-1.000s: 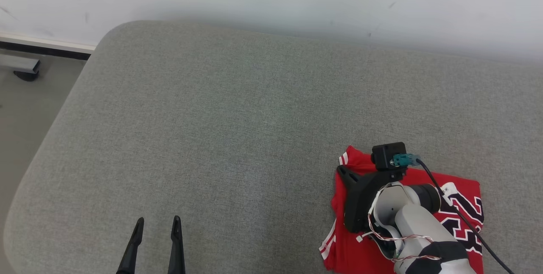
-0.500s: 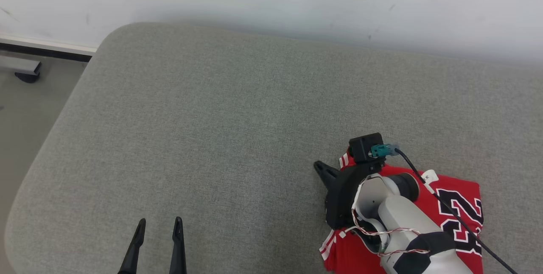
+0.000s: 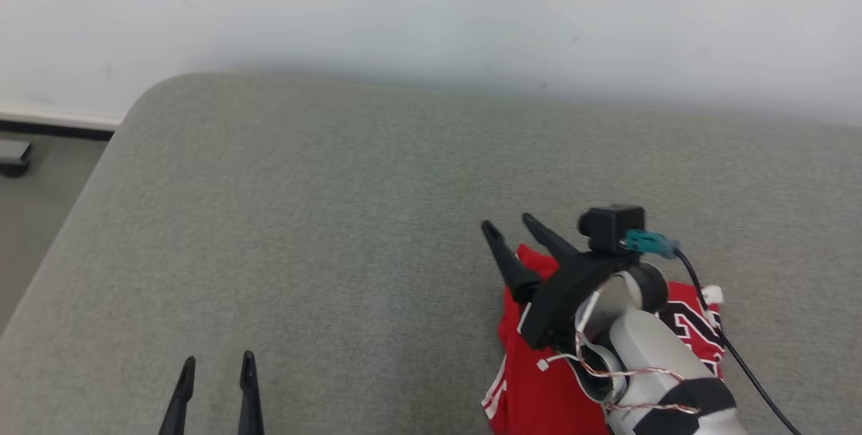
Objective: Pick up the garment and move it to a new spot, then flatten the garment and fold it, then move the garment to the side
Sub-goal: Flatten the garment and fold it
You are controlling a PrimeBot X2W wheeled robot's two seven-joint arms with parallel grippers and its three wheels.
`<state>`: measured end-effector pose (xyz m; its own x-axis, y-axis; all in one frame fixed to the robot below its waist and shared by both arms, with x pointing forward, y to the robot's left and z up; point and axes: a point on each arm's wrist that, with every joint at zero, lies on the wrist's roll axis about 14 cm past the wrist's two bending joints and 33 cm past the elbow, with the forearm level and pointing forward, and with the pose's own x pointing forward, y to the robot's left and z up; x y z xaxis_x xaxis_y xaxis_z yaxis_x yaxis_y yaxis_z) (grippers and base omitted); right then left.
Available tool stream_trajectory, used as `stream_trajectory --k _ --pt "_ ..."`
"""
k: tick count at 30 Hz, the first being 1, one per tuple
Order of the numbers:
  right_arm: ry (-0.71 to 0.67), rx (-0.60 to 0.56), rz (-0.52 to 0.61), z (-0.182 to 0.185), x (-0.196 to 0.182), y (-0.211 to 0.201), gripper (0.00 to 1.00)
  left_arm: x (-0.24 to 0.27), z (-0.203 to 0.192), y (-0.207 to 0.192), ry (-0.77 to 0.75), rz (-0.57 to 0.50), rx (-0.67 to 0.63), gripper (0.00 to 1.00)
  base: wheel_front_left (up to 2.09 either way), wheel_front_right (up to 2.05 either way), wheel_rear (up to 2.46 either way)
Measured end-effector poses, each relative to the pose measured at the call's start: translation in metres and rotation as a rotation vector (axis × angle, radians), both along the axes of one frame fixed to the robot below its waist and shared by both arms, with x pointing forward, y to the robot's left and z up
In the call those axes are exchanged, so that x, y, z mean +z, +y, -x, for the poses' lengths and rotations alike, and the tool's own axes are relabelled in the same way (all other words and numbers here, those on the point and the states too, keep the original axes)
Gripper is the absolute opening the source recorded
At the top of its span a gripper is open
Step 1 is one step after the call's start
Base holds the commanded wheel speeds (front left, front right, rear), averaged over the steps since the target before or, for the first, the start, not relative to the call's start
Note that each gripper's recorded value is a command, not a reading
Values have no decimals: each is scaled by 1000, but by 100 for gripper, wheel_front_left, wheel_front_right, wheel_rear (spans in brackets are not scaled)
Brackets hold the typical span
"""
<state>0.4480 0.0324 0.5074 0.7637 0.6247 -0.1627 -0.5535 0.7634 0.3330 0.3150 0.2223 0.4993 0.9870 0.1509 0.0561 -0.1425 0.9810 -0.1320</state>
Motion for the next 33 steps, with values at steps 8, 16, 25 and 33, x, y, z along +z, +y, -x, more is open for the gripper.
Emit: stream_trajectory --k 8,16,25,33 --pt "-156 -227 19 4 19 -78 100 7 -11 -11 -27 -6 -47 100 0 0 0" --pt "-283 -416 54 35 33 -158 100 13 -27 -28 -47 -8 -104 100 0 0 0" --pt "-313 -586 104 77 23 -233 100 12 -36 -44 -44 -20 -158 100 0 0 0" --pt "-310 -610 123 100 12 -251 100 3 -33 -44 -16 -22 -171 100 0 0 0"
